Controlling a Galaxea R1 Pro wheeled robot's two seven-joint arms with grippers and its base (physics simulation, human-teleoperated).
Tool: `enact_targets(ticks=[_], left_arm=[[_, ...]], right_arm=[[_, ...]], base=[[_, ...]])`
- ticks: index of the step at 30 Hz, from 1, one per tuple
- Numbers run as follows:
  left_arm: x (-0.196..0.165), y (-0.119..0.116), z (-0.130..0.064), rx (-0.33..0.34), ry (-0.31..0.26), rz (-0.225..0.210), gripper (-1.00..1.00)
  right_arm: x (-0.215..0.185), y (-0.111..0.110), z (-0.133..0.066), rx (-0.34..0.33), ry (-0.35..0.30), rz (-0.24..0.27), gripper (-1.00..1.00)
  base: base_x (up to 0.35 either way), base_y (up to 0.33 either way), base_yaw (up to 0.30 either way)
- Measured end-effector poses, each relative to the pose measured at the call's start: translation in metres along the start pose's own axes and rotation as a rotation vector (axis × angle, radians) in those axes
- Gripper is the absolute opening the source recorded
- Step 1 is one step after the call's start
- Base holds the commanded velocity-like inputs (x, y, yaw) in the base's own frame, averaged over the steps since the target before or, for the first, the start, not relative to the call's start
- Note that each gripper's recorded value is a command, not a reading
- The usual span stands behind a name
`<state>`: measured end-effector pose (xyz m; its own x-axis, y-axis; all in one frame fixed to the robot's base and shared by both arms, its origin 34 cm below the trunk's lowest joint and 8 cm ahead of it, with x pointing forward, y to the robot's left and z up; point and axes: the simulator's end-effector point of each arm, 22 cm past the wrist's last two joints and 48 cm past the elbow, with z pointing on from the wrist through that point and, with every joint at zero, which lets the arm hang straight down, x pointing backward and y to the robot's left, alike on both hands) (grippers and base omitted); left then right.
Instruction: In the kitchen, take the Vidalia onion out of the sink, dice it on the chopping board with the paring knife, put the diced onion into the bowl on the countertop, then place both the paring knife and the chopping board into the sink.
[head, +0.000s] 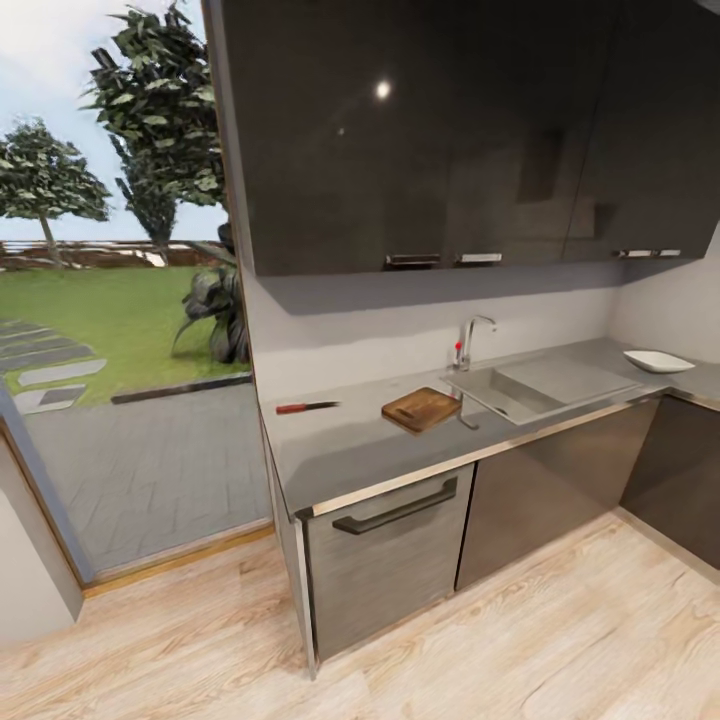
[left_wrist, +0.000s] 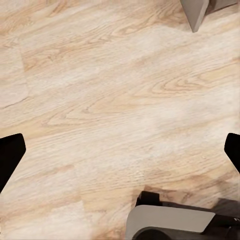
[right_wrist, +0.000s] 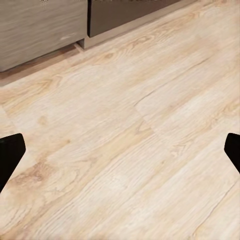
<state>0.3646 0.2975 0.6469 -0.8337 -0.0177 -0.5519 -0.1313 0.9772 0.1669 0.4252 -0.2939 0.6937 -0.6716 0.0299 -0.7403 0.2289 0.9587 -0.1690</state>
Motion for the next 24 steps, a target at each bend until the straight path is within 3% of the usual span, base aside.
enact_targets(ticks=[24], left_arm=[[-0.006,0.005,-0.022,0.000,0.000,0.000,1.00]], right_arm=[[-0.010,-0.005,-0.020,0.000,0.001,0.000,1.00]], base=[[0.000,0.000,0.000]])
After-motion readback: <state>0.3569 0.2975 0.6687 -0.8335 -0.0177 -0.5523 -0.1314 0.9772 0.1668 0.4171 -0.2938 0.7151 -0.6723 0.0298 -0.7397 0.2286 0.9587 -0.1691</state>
